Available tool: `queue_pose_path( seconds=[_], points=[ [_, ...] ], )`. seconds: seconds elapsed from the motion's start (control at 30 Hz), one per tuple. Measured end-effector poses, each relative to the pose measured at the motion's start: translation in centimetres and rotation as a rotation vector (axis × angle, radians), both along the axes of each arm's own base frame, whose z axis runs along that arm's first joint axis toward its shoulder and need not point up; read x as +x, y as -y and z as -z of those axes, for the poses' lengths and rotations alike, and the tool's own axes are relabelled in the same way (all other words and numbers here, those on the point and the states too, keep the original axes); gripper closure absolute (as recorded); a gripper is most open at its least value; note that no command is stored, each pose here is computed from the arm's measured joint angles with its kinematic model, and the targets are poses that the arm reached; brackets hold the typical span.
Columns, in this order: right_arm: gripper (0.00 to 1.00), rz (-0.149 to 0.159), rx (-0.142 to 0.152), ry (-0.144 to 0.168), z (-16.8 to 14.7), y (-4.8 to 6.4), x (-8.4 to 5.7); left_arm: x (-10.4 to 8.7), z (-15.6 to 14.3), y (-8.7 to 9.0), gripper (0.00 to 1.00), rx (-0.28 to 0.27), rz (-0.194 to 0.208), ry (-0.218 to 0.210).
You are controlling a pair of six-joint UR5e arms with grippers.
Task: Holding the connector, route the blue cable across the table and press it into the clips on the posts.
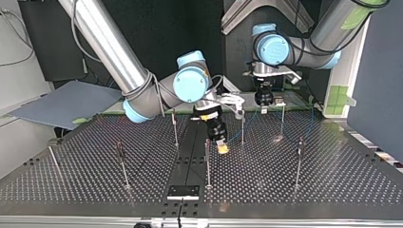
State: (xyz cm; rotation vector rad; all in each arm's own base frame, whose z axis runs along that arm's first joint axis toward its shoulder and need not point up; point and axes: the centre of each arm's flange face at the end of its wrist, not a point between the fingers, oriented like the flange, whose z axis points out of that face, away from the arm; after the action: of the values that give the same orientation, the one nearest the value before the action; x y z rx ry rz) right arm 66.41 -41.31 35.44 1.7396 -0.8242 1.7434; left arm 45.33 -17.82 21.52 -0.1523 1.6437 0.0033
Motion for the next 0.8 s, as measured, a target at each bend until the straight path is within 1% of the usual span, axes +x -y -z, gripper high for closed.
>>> queue_pose_path(
  seconds=[0.27, 0.47, 0.7, 0.8],
  points=[
    [1.00, 0.000, 0.000, 0.000, 0.0, 0.0, 0.0, 0.3, -0.1, -0.3, 1.00, 0.001, -0.009, 0.011],
    [1.00, 0.000, 0.000, 0.000, 0.0, 0.0, 0.0, 0.9, -0.9, -0.4, 1.00, 0.004, -0.010, 0.037],
    [1.00, 0.000, 0.000, 0.000, 0.0, 0.0, 0.0, 2.0, -2.9, 0.1, 1.00, 0.003, 0.000, 0.081],
    [1.00, 0.000, 0.000, 0.000, 0.0, 0.0, 0.0, 2.1, -3.2, 0.2, 1.00, 0.001, 0.003, 0.086]
  ],
)
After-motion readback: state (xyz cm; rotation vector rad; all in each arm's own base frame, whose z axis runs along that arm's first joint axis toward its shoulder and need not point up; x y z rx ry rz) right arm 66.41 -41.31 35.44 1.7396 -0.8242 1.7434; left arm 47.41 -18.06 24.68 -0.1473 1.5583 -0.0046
